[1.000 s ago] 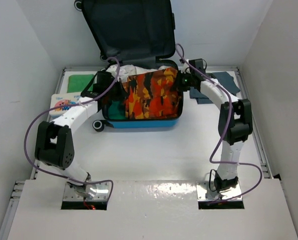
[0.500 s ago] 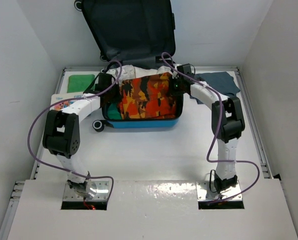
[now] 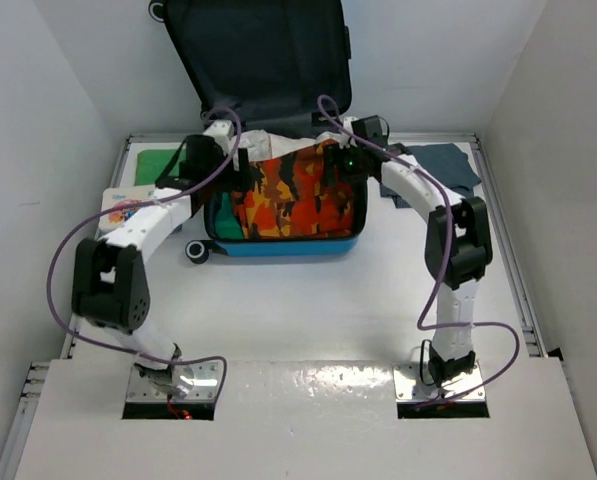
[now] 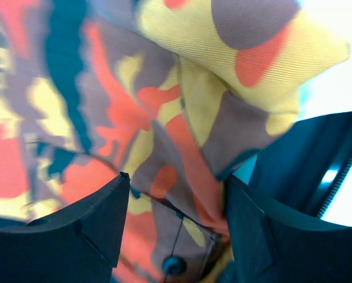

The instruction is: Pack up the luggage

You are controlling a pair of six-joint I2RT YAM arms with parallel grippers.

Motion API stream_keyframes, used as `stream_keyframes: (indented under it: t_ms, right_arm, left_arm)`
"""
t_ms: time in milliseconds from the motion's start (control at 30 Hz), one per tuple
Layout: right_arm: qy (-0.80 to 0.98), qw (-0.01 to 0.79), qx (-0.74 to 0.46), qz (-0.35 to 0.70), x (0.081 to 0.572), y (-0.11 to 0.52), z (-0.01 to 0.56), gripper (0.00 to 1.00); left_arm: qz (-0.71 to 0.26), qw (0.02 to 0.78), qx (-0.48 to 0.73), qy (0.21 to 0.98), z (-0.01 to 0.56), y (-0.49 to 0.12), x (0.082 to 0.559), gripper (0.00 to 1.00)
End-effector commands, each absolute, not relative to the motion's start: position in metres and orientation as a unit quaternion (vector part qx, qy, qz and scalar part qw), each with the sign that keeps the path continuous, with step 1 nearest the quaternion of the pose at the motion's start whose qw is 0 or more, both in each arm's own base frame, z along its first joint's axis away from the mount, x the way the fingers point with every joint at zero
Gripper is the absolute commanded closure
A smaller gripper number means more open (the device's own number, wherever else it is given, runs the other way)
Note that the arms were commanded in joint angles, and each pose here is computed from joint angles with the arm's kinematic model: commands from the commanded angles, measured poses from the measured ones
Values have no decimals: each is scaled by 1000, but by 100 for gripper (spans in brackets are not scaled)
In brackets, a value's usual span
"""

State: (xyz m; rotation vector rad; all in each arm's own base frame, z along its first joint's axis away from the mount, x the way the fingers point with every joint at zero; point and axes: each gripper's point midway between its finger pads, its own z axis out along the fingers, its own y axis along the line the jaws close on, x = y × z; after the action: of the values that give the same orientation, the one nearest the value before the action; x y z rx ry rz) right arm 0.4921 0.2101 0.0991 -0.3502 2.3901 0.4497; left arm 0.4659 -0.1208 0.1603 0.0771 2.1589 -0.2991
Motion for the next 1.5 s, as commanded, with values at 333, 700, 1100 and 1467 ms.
stream_keyframes:
  t_ms: [333,700,1100,1467]
  right_arm:
    - [817,496,-193,223,524,223,221,85]
    - [904,357,-152,181,541,222,59,85]
    - [872,396,-185,218,510,222,159,58]
    - [852,507,-98,84,524,132,243,43]
  left_arm:
    - [-176,596,98,777,293,-146,499,65]
    - [-218,416,20,882,129,-178,509,70]
    - [-257,450,53,853,192,-174,496,24]
    - [-177,610,69,769,345,-137,463,20]
